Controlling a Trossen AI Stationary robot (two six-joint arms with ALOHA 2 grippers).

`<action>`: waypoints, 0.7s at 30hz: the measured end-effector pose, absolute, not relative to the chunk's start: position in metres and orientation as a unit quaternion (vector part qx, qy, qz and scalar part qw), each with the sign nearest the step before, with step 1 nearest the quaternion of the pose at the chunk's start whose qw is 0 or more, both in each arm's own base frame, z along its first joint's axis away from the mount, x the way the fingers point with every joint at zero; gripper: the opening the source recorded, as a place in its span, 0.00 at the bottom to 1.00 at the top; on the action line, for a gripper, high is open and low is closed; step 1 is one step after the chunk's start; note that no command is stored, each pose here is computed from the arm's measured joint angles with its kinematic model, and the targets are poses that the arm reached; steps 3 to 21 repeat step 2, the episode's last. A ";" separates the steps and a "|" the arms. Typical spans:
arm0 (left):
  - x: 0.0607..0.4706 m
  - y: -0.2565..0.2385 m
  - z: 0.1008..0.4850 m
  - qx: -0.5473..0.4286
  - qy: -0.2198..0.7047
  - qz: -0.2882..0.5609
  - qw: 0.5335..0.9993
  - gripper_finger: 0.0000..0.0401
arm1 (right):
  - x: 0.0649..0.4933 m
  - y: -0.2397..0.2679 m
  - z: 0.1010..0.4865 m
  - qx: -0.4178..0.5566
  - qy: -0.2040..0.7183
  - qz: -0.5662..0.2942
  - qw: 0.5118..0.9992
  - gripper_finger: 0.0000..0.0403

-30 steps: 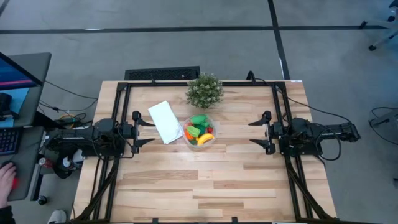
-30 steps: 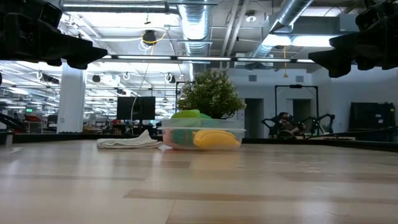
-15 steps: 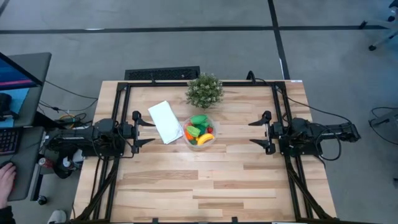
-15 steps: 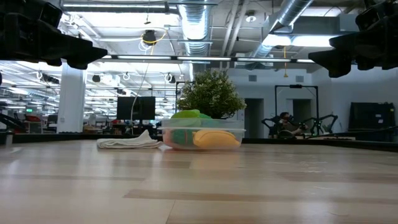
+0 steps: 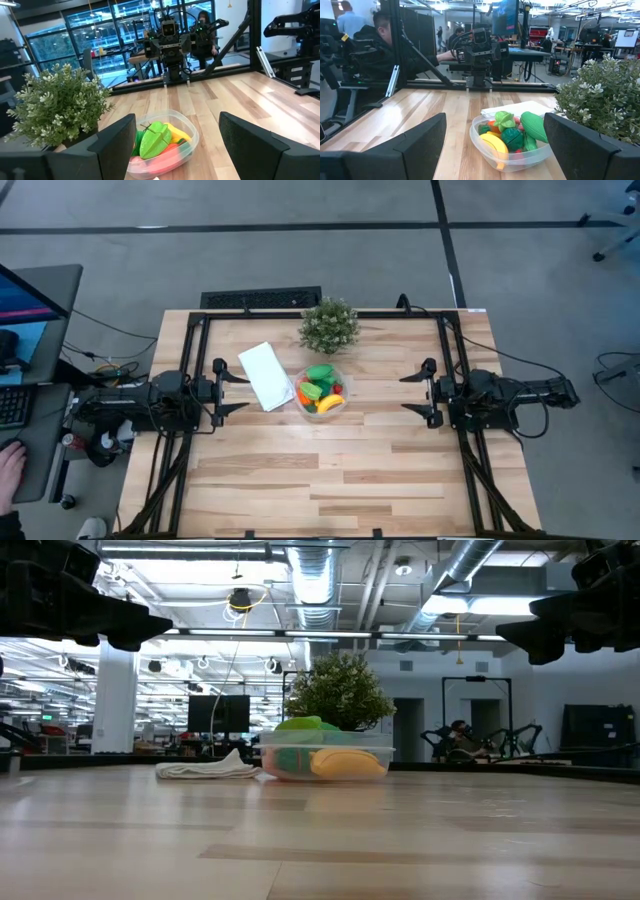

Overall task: Pick and placing Produce into tupperware
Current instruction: Return to Home Position

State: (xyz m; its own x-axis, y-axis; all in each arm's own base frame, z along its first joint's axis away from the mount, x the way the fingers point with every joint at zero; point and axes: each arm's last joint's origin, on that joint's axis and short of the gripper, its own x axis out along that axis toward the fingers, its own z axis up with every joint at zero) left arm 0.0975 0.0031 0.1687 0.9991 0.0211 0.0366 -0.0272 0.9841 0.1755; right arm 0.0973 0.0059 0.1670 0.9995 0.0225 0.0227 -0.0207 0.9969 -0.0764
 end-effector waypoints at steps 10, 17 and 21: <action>0.097 0.003 0.169 0.090 -0.017 0.012 0.996 0.69 | 0.097 0.006 0.167 -0.038 -0.012 0.011 0.999 0.82; 0.097 0.003 0.169 0.090 -0.017 0.012 0.996 0.69 | 0.097 0.006 0.167 -0.038 -0.012 0.011 0.999 0.82; 0.097 0.003 0.169 0.090 -0.017 0.012 0.996 0.69 | 0.097 0.006 0.167 -0.038 -0.012 0.011 0.999 0.82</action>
